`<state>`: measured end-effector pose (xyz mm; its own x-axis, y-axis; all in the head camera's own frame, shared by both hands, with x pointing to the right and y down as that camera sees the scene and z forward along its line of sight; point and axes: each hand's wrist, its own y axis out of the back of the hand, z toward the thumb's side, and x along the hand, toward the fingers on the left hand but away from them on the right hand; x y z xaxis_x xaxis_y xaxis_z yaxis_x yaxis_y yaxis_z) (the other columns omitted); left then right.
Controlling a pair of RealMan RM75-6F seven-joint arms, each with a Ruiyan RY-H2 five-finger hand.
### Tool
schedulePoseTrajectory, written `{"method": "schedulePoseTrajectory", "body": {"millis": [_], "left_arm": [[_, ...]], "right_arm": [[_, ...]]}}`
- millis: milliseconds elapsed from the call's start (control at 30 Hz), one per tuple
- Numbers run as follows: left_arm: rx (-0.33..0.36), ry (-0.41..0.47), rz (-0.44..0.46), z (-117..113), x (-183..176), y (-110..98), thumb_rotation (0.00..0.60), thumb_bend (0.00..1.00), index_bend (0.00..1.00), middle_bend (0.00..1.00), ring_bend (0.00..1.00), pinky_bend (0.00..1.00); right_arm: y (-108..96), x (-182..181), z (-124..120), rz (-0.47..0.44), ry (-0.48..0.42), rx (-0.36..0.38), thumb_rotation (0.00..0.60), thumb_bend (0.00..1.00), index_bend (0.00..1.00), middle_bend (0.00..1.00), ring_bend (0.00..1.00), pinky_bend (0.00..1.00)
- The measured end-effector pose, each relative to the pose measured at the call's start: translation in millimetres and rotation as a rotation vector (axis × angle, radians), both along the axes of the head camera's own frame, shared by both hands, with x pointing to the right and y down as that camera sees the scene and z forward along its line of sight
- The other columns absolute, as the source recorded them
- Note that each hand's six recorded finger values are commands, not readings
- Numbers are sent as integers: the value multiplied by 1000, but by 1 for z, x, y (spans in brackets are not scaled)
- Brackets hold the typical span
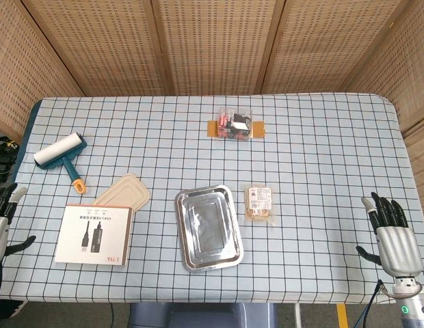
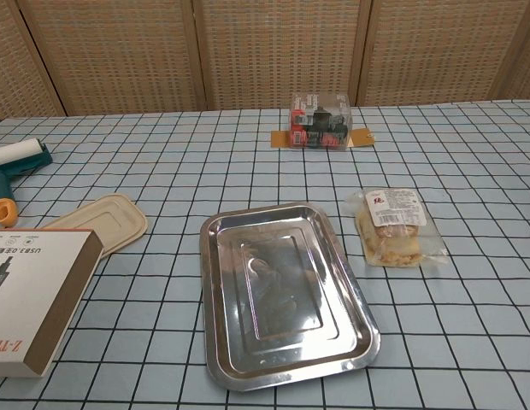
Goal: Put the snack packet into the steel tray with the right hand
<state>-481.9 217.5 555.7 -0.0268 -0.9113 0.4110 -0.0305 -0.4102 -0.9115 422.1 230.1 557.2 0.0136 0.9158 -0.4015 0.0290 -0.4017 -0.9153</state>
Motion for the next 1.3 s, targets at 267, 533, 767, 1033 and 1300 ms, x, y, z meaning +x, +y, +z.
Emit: {"method": "schedulePoseTrajectory", "body": {"millis": [267, 533, 767, 1033, 1300], "left_arm": [[5, 0, 2, -2, 1, 1, 600, 119, 0, 0, 0, 0], [-4, -4, -1, 1, -1, 0, 600, 118, 0, 0, 0, 0], [9, -3, -2, -3, 0, 2, 600, 118, 0, 0, 0, 0], [3, -8, -8, -2, -1, 2, 600, 118, 0, 0, 0, 0], [-3, -10, -7, 0, 0, 2, 600, 118, 0, 0, 0, 0]], "right_arm": [[1, -1, 0, -4, -10, -4, 600, 24, 0, 0, 0, 0], [1, -3, 0, -8, -11, -6, 600, 24, 0, 0, 0, 0], [2, -3, 1, -13, -20, -13, 600, 24, 0, 0, 0, 0], [1, -13, 7, -43, -27, -41, 600, 24, 0, 0, 0, 0], [-16, -49, 19, -138, -21, -92, 600, 24, 0, 0, 0, 0]]}}
